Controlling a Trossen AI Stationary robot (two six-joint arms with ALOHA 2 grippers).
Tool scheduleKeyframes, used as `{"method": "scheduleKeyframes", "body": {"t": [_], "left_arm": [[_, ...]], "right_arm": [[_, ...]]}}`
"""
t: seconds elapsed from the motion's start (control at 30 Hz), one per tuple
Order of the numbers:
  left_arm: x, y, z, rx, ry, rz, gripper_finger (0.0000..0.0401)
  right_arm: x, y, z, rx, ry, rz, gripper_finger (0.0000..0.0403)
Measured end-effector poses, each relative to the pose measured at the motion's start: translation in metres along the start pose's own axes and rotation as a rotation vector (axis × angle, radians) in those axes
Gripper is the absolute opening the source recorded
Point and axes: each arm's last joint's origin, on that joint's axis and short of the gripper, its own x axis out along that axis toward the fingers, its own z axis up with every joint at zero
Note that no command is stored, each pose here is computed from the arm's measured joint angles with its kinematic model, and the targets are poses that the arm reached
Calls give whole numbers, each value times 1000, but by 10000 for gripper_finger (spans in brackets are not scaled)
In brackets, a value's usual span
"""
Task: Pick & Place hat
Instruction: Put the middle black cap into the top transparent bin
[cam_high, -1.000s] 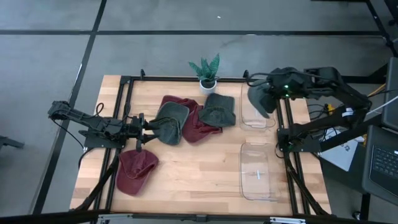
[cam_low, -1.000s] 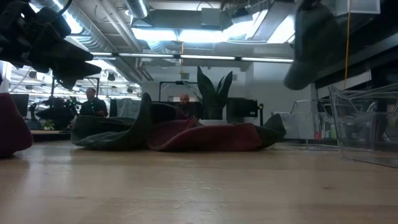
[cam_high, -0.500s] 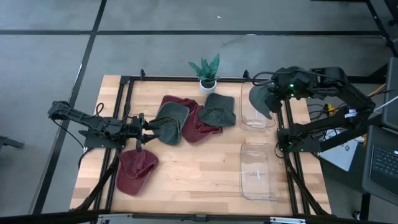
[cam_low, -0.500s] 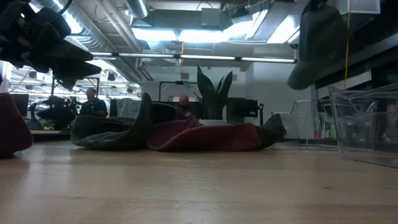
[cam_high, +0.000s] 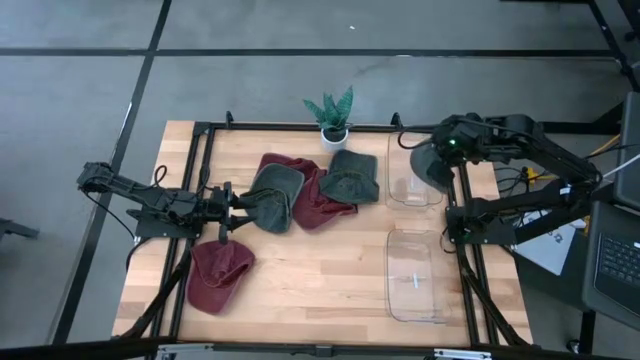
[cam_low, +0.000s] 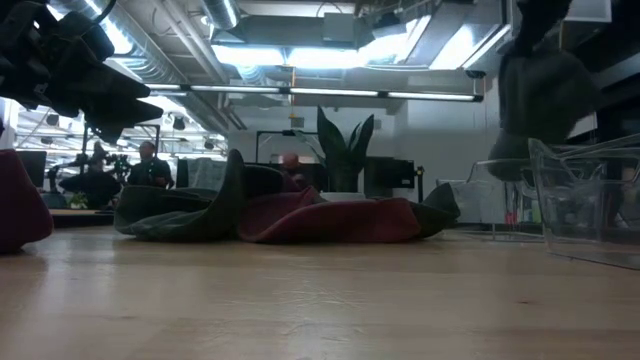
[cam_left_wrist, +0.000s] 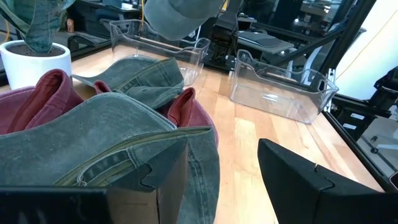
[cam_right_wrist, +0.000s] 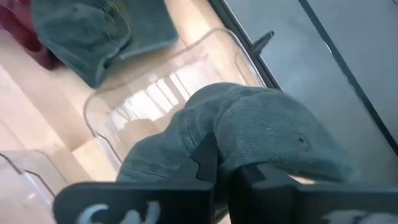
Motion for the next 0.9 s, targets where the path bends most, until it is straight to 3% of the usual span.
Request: {"method": "scheduleKeyframes", "body": {"t": [0.47,0.9], "left_arm": [[0,0,0,0,0,0,190],[0,0,0,0,0,0,190]], "right_arm": [[25,-4,-26,38,106,-12,11],[31,-2,-28,46,116,-12,11]]}}
